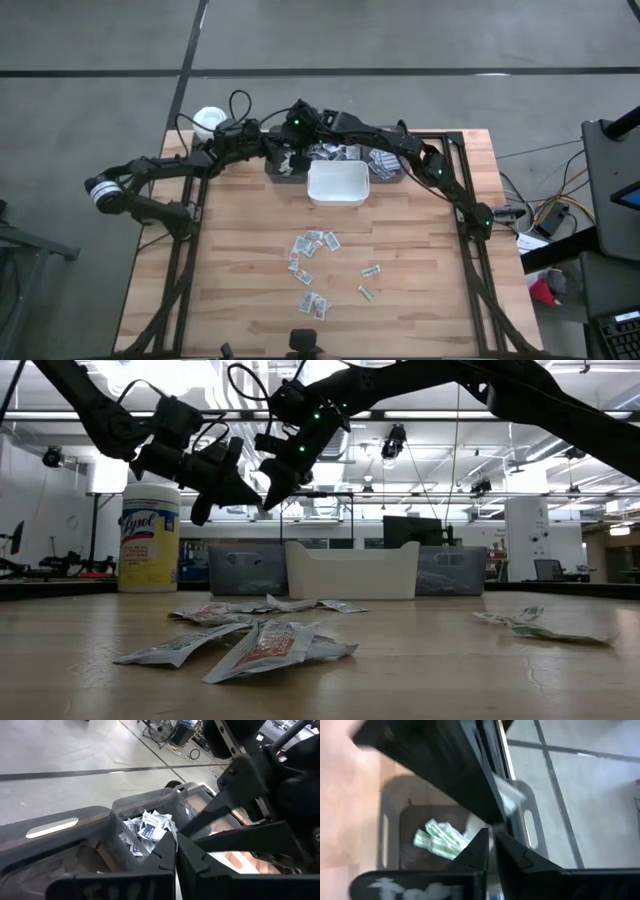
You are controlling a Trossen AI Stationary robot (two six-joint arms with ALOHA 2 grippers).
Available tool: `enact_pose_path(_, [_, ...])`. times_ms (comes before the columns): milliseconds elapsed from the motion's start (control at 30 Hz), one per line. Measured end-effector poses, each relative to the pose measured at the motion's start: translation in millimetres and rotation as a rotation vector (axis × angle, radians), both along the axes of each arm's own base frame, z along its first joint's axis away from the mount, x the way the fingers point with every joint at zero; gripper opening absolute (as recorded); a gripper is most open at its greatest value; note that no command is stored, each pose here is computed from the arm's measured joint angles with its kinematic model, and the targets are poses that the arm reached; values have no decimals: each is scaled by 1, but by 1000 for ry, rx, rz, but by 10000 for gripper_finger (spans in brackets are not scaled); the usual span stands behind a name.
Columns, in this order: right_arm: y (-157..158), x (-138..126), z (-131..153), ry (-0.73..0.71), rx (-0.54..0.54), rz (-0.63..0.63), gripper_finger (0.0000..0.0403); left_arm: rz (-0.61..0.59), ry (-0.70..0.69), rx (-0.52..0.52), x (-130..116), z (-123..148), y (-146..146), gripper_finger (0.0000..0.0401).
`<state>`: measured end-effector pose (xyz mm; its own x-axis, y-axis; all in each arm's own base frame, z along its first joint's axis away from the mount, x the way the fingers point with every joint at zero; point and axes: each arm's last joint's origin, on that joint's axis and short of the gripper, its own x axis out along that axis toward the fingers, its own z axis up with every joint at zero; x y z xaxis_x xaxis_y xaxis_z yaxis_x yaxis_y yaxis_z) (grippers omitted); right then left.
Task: Pick & Place First Aid Supplies
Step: Put the top green bandage pack into the left black bin
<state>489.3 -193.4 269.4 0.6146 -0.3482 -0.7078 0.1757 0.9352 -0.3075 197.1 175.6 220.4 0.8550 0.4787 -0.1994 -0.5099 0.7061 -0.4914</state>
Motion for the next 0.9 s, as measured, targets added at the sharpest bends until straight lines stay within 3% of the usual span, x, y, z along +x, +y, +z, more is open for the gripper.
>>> enact_pose_path(133, [-4, -5, -3, 42, 10, -26, 62, 11, 9, 8, -1, 0, 1, 0])
enact_pose_path(333, [-5, -15, -6, 168, -60, -174, 120, 64, 70, 11, -1, -6, 2, 0])
enact_pose_path(533, [0, -30, -3, 300, -46, -160, 150, 89, 162, -26, 4, -29, 9, 0])
enact_pose_path(700, [3, -40, 8, 285, 50, -191, 159, 77, 236, -35, 11, -45, 14, 0])
enact_pose_path(900, [0, -54, 36, 159, 205, -206, 153, 16, 355, 16, 24, -44, 19, 0])
